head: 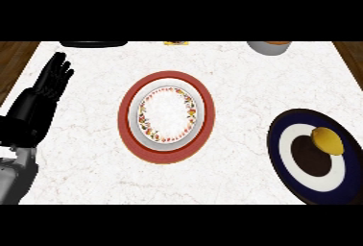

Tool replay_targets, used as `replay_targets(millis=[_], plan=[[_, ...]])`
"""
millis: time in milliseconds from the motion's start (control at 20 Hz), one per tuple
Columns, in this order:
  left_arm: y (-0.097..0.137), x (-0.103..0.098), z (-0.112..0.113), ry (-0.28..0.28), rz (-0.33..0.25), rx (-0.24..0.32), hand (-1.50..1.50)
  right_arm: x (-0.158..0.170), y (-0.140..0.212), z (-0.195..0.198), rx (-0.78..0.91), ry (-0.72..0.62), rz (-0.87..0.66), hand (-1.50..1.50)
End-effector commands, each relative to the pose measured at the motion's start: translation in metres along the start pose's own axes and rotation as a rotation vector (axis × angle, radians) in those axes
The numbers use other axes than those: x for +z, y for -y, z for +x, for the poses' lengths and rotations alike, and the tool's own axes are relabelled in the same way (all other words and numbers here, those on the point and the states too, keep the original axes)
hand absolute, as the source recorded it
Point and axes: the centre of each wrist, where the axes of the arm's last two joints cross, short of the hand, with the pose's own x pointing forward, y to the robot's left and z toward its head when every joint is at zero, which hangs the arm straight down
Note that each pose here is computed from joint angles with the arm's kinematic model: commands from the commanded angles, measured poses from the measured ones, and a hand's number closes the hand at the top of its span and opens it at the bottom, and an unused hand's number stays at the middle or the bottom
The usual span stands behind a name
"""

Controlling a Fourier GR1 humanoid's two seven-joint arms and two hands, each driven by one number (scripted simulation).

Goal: Pick the lemon from the plate and place it in the plate

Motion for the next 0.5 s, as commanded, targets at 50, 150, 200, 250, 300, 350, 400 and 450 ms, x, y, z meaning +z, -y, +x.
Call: replay_targets(millis=[50, 150, 200, 250, 300, 350, 400, 450], plan=[[0.002, 0.005, -0.019, 0.004, -0.006, -0.010, 0.00, 0.010, -0.004, 0.002, 0.103, -0.098, 0.170, -1.50], [0.009, 0.013, -0.012, -0.009, -0.013, 0.012, 0.00, -0.014, -0.019, 0.007, 0.114, -0.107, 0.155, -1.50], [0.005, -0.009, -0.012, 0.000, -0.017, -0.001, 0.00, -0.021, -0.018, -0.003, 0.125, -0.138, 0.173, -1.50], [0.009, 0.007, 0.001, 0.003, -0.010, 0.001, 0.00, -0.031, -0.015, 0.002, 0.141, -0.148, 0.165, -1.50], [-0.002, 0.004, 0.007, -0.002, -0.009, -0.010, 0.00, -0.017, -0.013, -0.003, 0.148, -0.155, 0.137, -1.50], [0.002, -0.018, -0.004, 0.015, -0.020, 0.002, 0.00, -0.024, -0.029, -0.012, 0.145, -0.158, 0.126, -1.50], [-0.008, 0.001, 0.018, 0.000, -0.019, 0.007, 0.00, -0.027, -0.035, -0.004, 0.137, -0.154, 0.133, -1.50], [0.000, -0.009, 0.005, -0.006, 0.007, -0.005, 0.00, -0.037, -0.030, -0.003, 0.154, -0.169, 0.122, -1.50]])
